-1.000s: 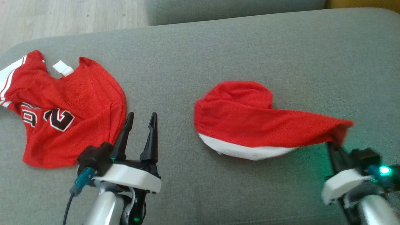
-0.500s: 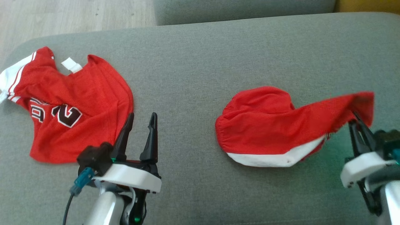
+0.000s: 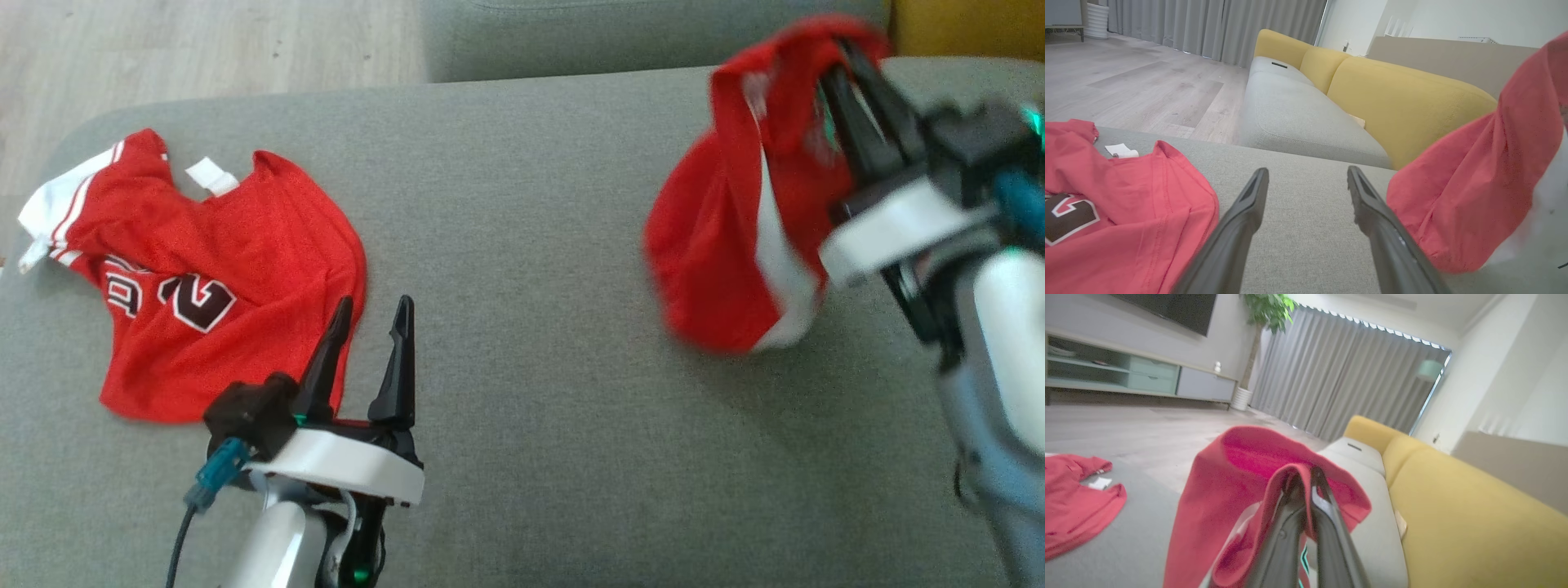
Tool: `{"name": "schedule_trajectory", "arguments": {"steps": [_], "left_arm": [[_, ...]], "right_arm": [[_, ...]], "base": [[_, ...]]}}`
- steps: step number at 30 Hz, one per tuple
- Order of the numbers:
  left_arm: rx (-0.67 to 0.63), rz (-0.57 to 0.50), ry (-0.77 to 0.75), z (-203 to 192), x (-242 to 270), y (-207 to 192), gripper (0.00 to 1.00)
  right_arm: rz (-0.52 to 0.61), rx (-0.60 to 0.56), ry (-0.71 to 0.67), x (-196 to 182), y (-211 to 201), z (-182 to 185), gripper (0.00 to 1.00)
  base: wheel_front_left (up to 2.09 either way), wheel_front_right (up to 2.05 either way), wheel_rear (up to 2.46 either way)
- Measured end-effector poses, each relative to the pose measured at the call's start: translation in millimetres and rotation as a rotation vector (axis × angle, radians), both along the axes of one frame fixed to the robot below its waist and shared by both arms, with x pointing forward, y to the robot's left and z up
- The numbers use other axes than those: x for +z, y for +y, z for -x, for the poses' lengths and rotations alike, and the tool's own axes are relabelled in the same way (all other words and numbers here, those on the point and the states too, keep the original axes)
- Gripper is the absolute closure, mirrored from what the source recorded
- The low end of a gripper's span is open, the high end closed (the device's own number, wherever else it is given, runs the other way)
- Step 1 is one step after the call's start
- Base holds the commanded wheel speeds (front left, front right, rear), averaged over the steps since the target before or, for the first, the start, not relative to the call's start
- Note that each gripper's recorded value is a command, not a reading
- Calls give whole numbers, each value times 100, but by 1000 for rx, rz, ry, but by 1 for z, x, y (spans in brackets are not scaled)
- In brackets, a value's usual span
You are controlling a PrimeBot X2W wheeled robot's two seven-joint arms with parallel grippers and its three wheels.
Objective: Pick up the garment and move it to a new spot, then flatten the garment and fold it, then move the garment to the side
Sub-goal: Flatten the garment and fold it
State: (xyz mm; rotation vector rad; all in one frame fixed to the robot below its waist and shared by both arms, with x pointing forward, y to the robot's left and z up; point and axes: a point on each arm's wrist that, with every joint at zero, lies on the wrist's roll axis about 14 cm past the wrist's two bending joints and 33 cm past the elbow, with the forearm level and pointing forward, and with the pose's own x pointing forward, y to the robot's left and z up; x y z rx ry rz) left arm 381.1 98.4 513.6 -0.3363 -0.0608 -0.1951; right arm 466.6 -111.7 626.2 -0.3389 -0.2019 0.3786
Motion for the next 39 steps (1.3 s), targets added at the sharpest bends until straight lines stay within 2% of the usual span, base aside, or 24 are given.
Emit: {"name": "schedule_trajectory", "arguments": {"steps": [6, 8, 11, 13, 16, 18, 21, 28, 29, 30, 31, 35, 39], "left_arm": [[22, 5, -8, 4, 4, 7, 0], [29, 5, -7, 5, 3, 8, 0], [33, 5, -5, 4, 3, 9, 0], [33, 6, -3, 3, 2, 9, 0], [30, 8, 4, 1, 0, 8, 0], [25, 9, 11, -1, -3, 6, 0], [15, 10, 23, -3, -7, 3, 0], [-21, 11, 44, -9, -15, -9, 0], [-29, 8, 44, -10, -16, -11, 0], [-36, 6, 45, -10, -17, -13, 0], [-43, 7, 46, -11, -17, -15, 0], [-54, 7, 44, -12, -17, -18, 0], [-60, 6, 38, -11, -15, -20, 0]], "right_arm": [[-51, 115, -152, 75, 42, -6, 100], [-63, 119, -157, 82, 44, -7, 100], [-109, 72, -105, 72, 31, -14, 100], [-136, 8, -36, 47, 10, -18, 100], [-150, -127, 157, -26, -34, -17, 100], [-133, -226, 302, -84, -64, -2, 100], [-131, -344, 455, -145, -100, 27, 100], [-170, -498, 563, -195, -134, 68, 100], [-181, -516, 575, -200, -137, 73, 95], [-181, -533, 584, -204, -139, 76, 7], [-182, -547, 583, -206, -142, 78, 0], [-176, -574, 543, -201, -148, 81, 0], [-180, -570, 458, -181, -146, 76, 0]], "base": [[0, 0, 0], [0, 0, 0], [0, 0, 0], [0, 0, 0], [0, 0, 0], [0, 0, 0], [0, 0, 0], [0, 0, 0], [0, 0, 0], [0, 0, 0], [0, 0, 0], [0, 0, 0], [0, 0, 0]]}}
